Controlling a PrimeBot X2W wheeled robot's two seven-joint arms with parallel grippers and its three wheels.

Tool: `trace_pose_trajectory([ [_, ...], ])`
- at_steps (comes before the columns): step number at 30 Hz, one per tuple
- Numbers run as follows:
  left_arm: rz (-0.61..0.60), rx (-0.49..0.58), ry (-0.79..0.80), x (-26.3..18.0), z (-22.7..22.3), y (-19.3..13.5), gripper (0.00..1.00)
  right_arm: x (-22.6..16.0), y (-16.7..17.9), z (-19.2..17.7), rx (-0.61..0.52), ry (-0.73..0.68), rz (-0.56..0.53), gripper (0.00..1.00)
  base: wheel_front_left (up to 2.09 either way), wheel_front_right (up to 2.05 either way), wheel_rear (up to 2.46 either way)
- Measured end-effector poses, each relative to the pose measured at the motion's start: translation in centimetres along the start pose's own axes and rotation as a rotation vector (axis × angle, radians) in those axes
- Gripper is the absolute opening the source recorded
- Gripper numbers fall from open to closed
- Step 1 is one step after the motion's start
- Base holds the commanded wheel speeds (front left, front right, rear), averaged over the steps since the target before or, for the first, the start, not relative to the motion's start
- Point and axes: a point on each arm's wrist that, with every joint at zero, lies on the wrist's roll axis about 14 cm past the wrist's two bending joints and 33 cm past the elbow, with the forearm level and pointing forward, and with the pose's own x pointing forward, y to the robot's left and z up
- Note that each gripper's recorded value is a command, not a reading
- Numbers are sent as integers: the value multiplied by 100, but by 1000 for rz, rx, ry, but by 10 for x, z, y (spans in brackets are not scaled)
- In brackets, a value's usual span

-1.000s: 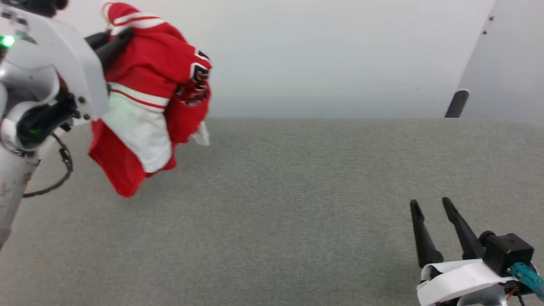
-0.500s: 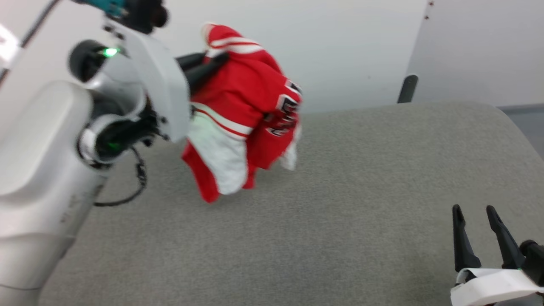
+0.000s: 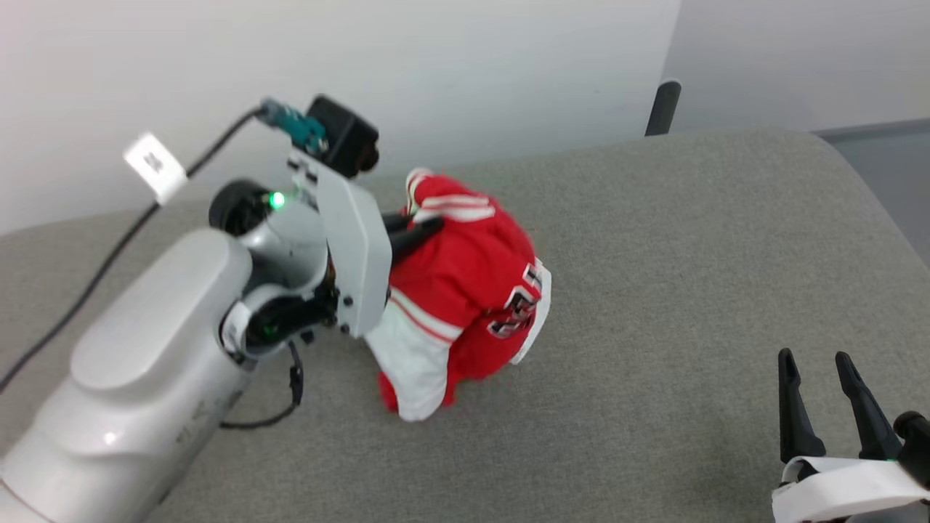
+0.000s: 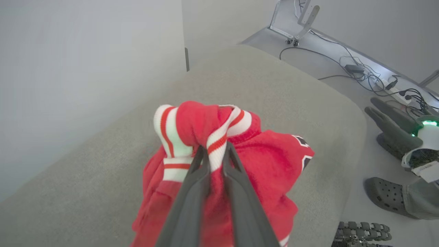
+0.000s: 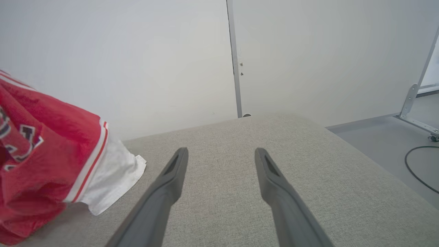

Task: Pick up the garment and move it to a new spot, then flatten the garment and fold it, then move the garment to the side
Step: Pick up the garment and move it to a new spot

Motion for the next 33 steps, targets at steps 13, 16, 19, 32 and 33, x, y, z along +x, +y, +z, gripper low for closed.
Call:
trace_pose_trajectory([
  [13, 41, -119, 242, 14, -105, 20, 0, 5, 3, -18, 12, 44, 4, 100, 0, 0, 0],
  [16, 47, -145, 269, 12, -116, 20, 0, 5, 6, -20, 15, 49, 14, 100, 0, 0, 0],
  [19, 51, -157, 289, 9, -123, 19, 15, 6, 13, -21, 17, 52, 32, 100, 0, 0, 0],
  [32, 91, -128, 266, -16, -118, 19, 100, 10, 43, -17, 23, 46, 125, 100, 0, 0, 0],
  [33, 101, -121, 252, -20, -115, 21, 100, 11, 47, -16, 24, 43, 136, 100, 0, 0, 0],
])
